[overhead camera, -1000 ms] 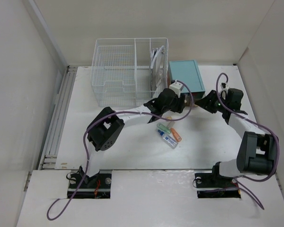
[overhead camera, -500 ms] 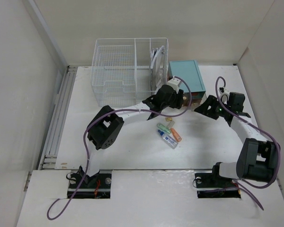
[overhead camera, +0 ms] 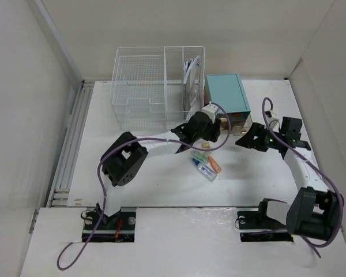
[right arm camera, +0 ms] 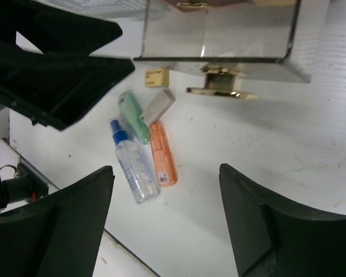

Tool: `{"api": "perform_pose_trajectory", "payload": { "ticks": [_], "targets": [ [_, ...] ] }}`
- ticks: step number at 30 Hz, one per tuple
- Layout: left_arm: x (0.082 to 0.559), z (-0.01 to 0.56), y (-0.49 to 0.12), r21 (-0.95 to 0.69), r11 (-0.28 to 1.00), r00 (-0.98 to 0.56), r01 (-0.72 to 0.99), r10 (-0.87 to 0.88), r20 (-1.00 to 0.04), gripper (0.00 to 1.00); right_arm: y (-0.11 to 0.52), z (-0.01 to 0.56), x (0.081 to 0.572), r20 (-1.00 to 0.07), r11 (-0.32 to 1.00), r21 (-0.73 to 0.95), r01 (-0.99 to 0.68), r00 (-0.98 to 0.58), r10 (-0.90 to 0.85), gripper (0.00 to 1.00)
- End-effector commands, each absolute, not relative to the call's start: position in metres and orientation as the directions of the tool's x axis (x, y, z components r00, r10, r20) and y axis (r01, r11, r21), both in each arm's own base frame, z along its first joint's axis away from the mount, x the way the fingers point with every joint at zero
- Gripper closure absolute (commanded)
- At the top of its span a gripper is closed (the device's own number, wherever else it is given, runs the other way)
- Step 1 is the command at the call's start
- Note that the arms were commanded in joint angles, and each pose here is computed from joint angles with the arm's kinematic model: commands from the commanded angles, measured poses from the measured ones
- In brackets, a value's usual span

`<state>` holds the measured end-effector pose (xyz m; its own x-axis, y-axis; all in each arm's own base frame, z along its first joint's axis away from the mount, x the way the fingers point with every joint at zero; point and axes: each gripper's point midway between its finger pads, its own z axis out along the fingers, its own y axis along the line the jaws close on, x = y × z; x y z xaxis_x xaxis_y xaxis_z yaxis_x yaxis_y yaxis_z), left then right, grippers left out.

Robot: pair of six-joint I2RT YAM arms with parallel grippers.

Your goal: Organize the desk

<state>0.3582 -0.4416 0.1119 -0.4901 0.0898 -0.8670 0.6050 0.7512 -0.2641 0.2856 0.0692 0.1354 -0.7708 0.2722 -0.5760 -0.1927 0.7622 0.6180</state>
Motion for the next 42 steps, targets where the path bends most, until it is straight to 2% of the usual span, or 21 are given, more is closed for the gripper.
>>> {"api": "perform_pose_trajectory", "payload": {
  "ticks": [1, 4, 5, 7, 9, 11, 12, 13, 14, 15, 16, 17, 18, 19, 20, 21, 22, 24, 26, 31, 42],
  "targets": [
    [0.332, 0.192, -0.443, -0.274, 0.694, -0.380, 0.665, -0.001, -0.925, 0.48, 0.073, 0.166, 0.281, -0.644, 0.754, 0.590, -0.290, -0.731, 0.223, 0.23],
    [0.306, 0.196, -0.436, -0.275, 0.689, -0.377, 0.671, -0.003, -0.926, 0.45, 0.076, 0.184, 0.276, -0.693, 0.750, 0.564, -0.344, -0.692, 0.203, 0.30],
    [0.293, 0.212, -0.436, -0.279, 0.673, -0.360, 0.685, -0.020, -0.933, 0.43, 0.076, 0.188, 0.275, -0.704, 0.752, 0.556, -0.353, -0.682, 0.201, 0.40],
    [0.279, 0.209, -0.427, -0.269, 0.681, -0.361, 0.682, -0.007, -0.932, 0.42, 0.074, 0.202, 0.275, -0.765, 0.772, 0.495, -0.399, -0.621, 0.169, 0.50],
    [0.260, 0.217, -0.419, -0.270, 0.681, -0.366, 0.681, -0.003, -0.931, 0.42, 0.073, 0.212, 0.277, -0.811, 0.787, 0.433, -0.440, -0.570, 0.128, 0.83],
    [0.250, 0.204, -0.406, -0.280, 0.705, -0.403, 0.652, 0.009, -0.915, 0.45, 0.082, 0.220, 0.280, -0.837, 0.786, 0.395, -0.475, -0.539, 0.094, 0.98],
    [0.238, 0.205, -0.401, -0.282, 0.705, -0.414, 0.651, 0.018, -0.910, 0.50, 0.087, 0.219, 0.279, -0.853, 0.779, 0.357, -0.516, -0.519, 0.048, 1.00],
    [0.235, 0.201, -0.393, -0.280, 0.728, -0.422, 0.625, 0.013, -0.907, 0.57, 0.094, 0.226, 0.283, -0.867, 0.763, 0.329, -0.556, -0.498, 0.011, 1.00],
    [0.228, 0.185, -0.383, -0.272, 0.746, -0.443, 0.608, 0.034, -0.896, 0.88, 0.107, 0.223, 0.282, -0.868, 0.756, 0.296, -0.584, -0.494, -0.042, 1.00],
    [0.221, 0.182, -0.374, -0.291, 0.762, -0.471, 0.579, 0.021, -0.882, 1.00, 0.115, 0.223, 0.282, -0.875, 0.742, 0.264, -0.616, -0.477, -0.084, 0.99],
    [0.212, 0.176, -0.369, -0.295, 0.769, -0.486, 0.567, 0.023, -0.874, 1.00, 0.121, 0.223, 0.283, -0.885, 0.729, 0.214, -0.650, -0.446, -0.137, 0.90],
    [0.211, 0.170, -0.360, -0.290, 0.794, -0.493, 0.534, 0.013, -0.870, 1.00, 0.126, 0.219, 0.287, -0.886, 0.730, 0.177, -0.660, -0.430, -0.173, 0.76],
    [0.203, 0.152, -0.347, -0.284, 0.810, -0.517, 0.513, 0.028, -0.855, 1.00, 0.144, 0.219, 0.280, -0.893, 0.685, 0.146, -0.714, -0.394, -0.220, 0.60],
    [0.193, 0.157, -0.341, -0.337, 0.807, -0.542, 0.486, -0.025, -0.840, 1.00, 0.152, 0.214, 0.279, -0.889, 0.660, 0.111, -0.743, -0.370, -0.268, 0.40],
    [0.190, 0.155, -0.331, -0.351, 0.820, -0.548, 0.452, -0.055, -0.834, 0.99, 0.160, 0.209, 0.280, -0.883, 0.653, 0.100, -0.751, -0.370, -0.290, 0.38],
    [0.183, 0.141, -0.319, -0.354, 0.831, -0.567, 0.429, -0.057, -0.822, 0.87, 0.174, 0.207, 0.278, -0.878, 0.640, 0.065, -0.765, -0.349, -0.328, 0.38],
    [0.178, 0.153, -0.311, -0.403, 0.817, -0.567, 0.413, -0.116, -0.816, 0.54, 0.182, 0.203, 0.276, -0.866, 0.629, 0.061, -0.775, -0.354, -0.352, 0.39],
    [0.168, 0.152, -0.298, -0.465, 0.809, -0.593, 0.360, -0.186, -0.783, 0.38, 0.197, 0.188, 0.275, -0.832, 0.613, 0.039, -0.789, -0.365, -0.417, 0.39],
    [0.158, 0.154, -0.281, -0.504, 0.795, -0.603, 0.339, -0.228, -0.765, 0.29, 0.216, 0.177, 0.263, -0.801, 0.570, 0.035, -0.821, -0.364, -0.475, 0.39],
    [0.149, 0.165, -0.254, -0.585, 0.757, -0.604, 0.291, -0.329, -0.726, 0.27, 0.226, 0.145, 0.272, -0.715, 0.603, 0.021, -0.798, -0.433, -0.549, 0.39],
    [0.148, 0.153, -0.228, -0.534, 0.810, -0.600, 0.240, -0.309, -0.738, 0.29, 0.242, 0.088, 0.253, -0.473, 0.512, -0.002, -0.859, -0.450, -0.757, 0.41]
  ]
}}
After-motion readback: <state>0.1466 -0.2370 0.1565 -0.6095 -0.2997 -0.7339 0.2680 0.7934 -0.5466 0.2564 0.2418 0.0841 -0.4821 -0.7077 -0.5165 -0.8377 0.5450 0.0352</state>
